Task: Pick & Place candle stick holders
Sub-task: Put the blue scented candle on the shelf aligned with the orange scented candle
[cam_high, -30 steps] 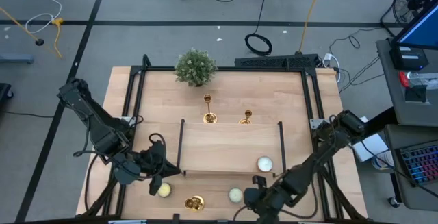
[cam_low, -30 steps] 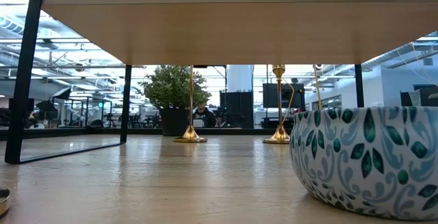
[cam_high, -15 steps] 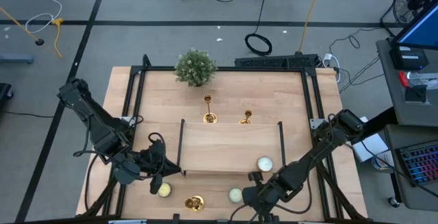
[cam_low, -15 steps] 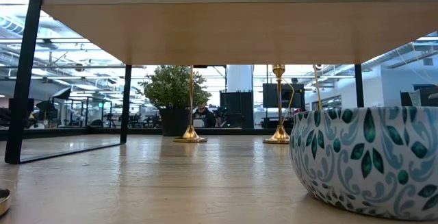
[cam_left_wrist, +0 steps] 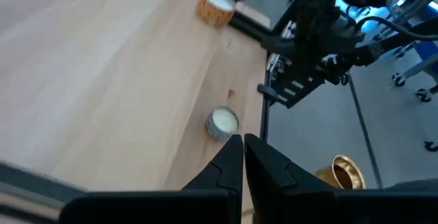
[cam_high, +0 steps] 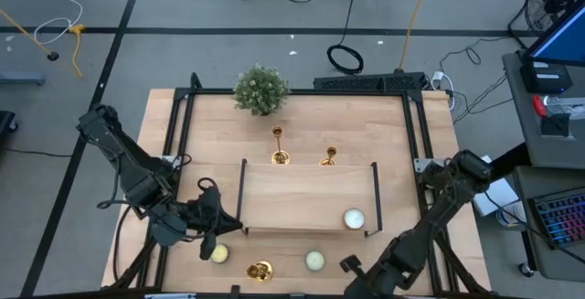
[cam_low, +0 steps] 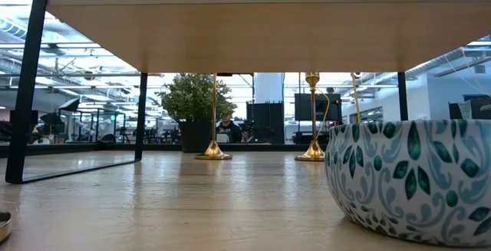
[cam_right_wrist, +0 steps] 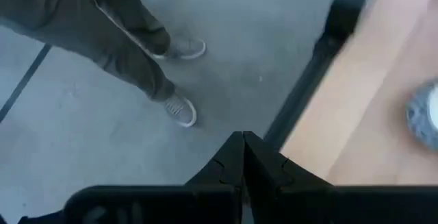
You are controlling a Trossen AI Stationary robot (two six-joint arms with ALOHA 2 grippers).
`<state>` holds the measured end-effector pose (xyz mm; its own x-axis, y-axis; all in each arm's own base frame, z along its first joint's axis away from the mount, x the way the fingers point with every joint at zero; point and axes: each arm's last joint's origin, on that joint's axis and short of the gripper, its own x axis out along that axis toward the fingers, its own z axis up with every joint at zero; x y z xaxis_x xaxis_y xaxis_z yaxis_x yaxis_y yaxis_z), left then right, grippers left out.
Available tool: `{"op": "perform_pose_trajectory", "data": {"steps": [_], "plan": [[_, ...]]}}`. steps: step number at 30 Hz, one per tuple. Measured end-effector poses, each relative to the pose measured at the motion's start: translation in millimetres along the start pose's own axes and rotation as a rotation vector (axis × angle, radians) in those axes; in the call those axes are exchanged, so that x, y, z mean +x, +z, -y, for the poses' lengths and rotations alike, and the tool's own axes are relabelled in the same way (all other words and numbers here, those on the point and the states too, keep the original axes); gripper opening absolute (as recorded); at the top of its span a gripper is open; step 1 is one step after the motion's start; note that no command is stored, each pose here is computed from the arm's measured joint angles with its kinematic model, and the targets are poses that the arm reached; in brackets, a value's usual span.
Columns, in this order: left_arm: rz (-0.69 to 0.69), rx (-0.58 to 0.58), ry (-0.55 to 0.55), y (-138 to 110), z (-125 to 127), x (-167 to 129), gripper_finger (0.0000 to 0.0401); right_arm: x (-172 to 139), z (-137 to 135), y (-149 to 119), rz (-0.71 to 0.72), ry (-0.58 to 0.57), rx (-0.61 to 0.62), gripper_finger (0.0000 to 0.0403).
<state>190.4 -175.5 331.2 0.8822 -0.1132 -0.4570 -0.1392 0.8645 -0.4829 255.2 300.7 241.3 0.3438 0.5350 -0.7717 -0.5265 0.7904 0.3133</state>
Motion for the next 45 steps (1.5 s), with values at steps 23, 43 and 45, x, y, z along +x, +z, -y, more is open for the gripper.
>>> {"op": "perform_pose_trajectory", "data": {"steps": [23,43,45], "plan": [[0.108,0.110,0.004,-3.2,10.0,-6.7,0.0019,37.6,56.8,-4.1,-0.151,-0.143,-0.164,0.0000],[0.104,0.049,-0.009,-5.6,11.9,-8.8,0.0019,40.6,81.4,33.0,-0.168,-0.447,-0.401,0.0000],[0.108,0.049,-0.009,-6.4,12.6,-9.7,0.0019,41.2,81.7,32.1,-0.177,-0.445,-0.420,0.0000]]}}
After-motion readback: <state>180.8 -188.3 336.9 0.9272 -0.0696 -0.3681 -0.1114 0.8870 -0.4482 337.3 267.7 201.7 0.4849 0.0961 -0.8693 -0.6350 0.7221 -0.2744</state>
